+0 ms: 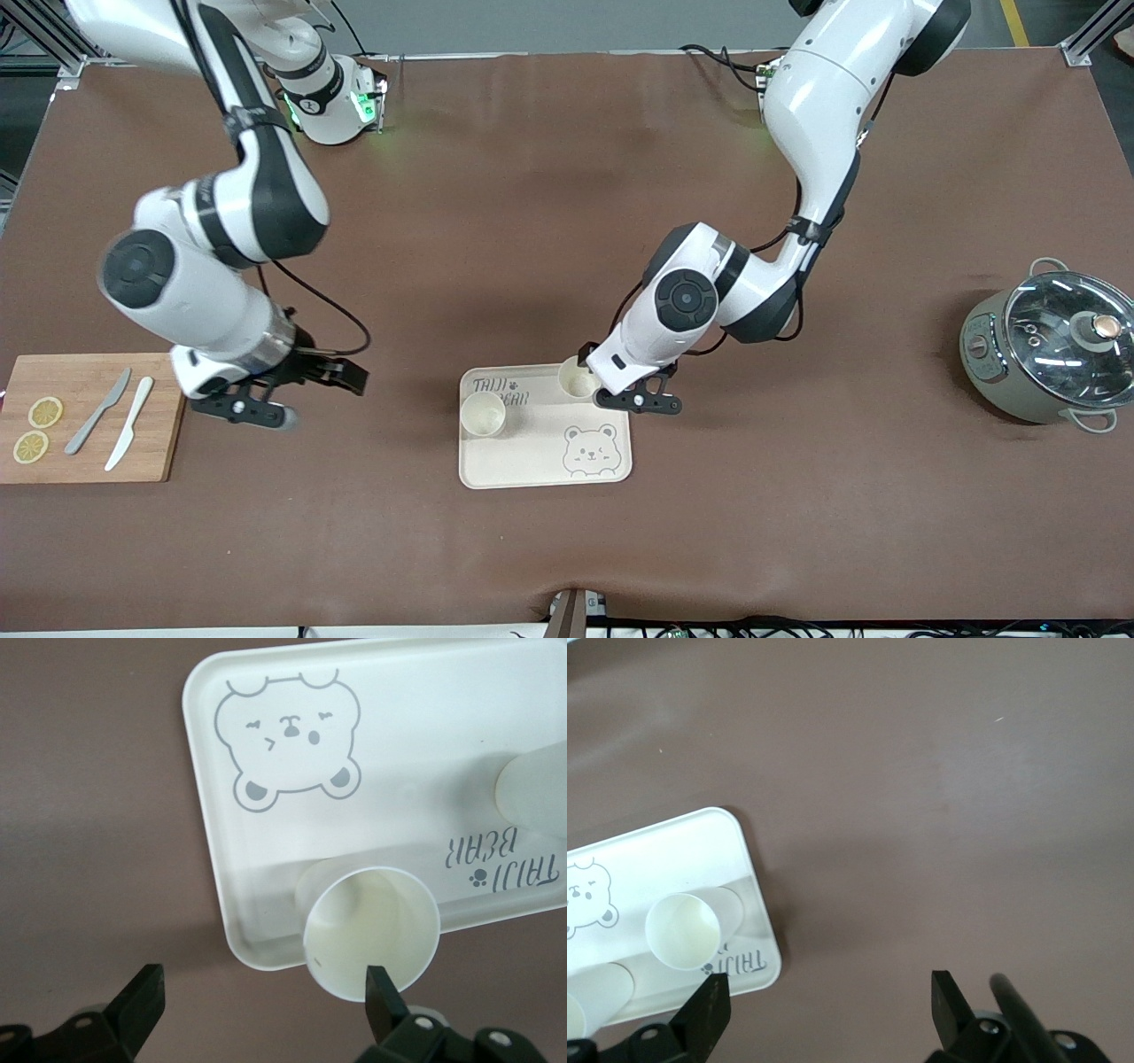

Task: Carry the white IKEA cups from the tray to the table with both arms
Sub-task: 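Lower both open grippers around the two white cups on the tray, then close the left gripper on one cup while the right gripper closes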

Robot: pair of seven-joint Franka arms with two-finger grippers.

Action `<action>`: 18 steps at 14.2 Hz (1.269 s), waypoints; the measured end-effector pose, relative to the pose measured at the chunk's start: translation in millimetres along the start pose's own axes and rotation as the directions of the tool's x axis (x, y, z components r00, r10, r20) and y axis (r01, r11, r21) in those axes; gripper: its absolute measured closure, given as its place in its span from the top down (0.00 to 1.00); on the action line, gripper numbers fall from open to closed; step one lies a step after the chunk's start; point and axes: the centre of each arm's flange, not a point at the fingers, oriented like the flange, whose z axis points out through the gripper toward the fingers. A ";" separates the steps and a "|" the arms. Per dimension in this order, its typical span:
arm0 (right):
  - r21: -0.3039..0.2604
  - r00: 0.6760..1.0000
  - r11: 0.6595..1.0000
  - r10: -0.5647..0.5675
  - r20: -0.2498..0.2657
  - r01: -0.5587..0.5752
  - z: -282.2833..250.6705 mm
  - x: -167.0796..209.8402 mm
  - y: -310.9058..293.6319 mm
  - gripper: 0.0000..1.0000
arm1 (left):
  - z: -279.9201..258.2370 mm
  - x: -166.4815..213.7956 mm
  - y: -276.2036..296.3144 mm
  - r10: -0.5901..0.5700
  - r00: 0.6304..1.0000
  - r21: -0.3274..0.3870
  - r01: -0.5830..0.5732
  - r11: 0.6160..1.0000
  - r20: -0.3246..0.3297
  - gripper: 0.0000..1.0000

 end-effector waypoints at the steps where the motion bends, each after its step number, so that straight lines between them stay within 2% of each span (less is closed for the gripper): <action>1: -0.004 1.000 1.000 0.004 0.004 -0.004 11.6 1.4 -10.6 1.00 | 6.4 -1.8 3.4 0.014 1.000 0.008 -0.014 1.000 -0.006 1.00; 5: -0.021 1.000 1.000 0.012 0.019 -0.011 58.8 7.0 -39.1 1.00 | 30.7 -3.8 8.2 0.054 0.998 0.030 -0.053 0.998 -0.037 1.00; 12: -0.028 0.999 0.999 0.036 0.023 -0.035 121.1 -15.9 -99.8 1.00 | 54.6 -1.5 6.3 0.039 0.997 0.009 -0.039 0.999 -0.067 1.00; 13: -0.032 0.999 0.999 0.033 0.024 -0.033 129.0 -18.2 -103.3 1.00 | 55.9 -1.8 6.9 0.009 0.998 0.006 -0.009 1.000 -0.068 0.93; 18: -0.046 0.999 0.999 0.028 0.027 -0.027 162.1 -24.6 -109.4 1.00 | 54.9 -2.8 10.8 -0.016 0.996 0.019 0.017 1.000 -0.082 0.40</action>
